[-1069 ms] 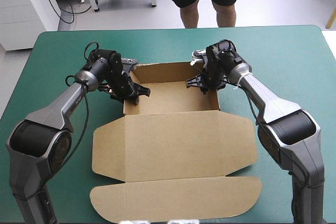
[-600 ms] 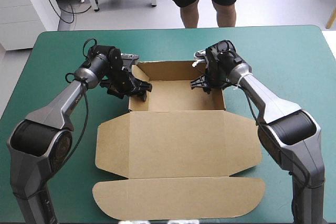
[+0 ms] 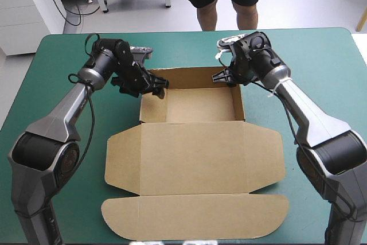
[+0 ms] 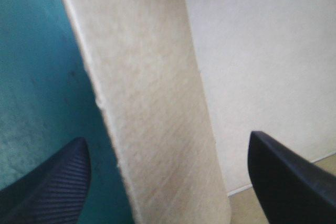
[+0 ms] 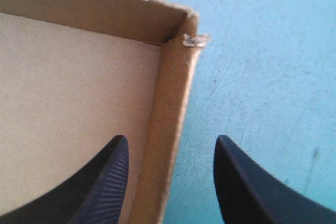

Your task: Fold the box

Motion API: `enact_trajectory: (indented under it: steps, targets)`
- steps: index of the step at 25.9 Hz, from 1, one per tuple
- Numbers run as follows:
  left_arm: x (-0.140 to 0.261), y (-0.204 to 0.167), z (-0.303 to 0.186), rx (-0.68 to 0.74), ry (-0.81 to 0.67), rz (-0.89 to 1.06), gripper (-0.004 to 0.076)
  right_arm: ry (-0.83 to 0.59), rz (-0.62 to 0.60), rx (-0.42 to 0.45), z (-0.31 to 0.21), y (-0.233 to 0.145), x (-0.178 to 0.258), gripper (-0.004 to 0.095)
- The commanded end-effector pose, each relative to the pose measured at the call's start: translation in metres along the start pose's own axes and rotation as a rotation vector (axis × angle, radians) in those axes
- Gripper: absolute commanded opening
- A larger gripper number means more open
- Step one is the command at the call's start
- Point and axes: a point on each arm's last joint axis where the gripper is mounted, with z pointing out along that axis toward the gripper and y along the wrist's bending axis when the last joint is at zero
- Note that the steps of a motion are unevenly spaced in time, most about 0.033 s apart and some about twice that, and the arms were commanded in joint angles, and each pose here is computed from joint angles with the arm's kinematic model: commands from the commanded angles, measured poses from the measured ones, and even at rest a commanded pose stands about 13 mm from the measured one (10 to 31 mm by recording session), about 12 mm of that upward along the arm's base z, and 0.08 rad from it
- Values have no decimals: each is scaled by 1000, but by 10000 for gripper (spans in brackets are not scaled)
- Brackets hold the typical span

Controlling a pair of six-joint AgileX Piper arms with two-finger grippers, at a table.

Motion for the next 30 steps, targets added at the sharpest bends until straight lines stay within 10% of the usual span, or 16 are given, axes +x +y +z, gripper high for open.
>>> enact_trajectory:
  steps: [1, 8, 16, 30]
  targets:
    - [-6, -20, -73, 53, -174, 35, 583, -187, 11, 22, -69, -17, -5, 468]
    - [2, -25, -138, -16, -356, 98, 529, -268, 26, 17, -108, -25, 2, 468]
    - [40, -28, -212, -107, -523, 196, -6, -247, 40, -25, -105, -21, 4, 466]
    - [164, -8, -227, -212, -597, 220, -8, -19, 71, -70, -31, -15, 17, 466]
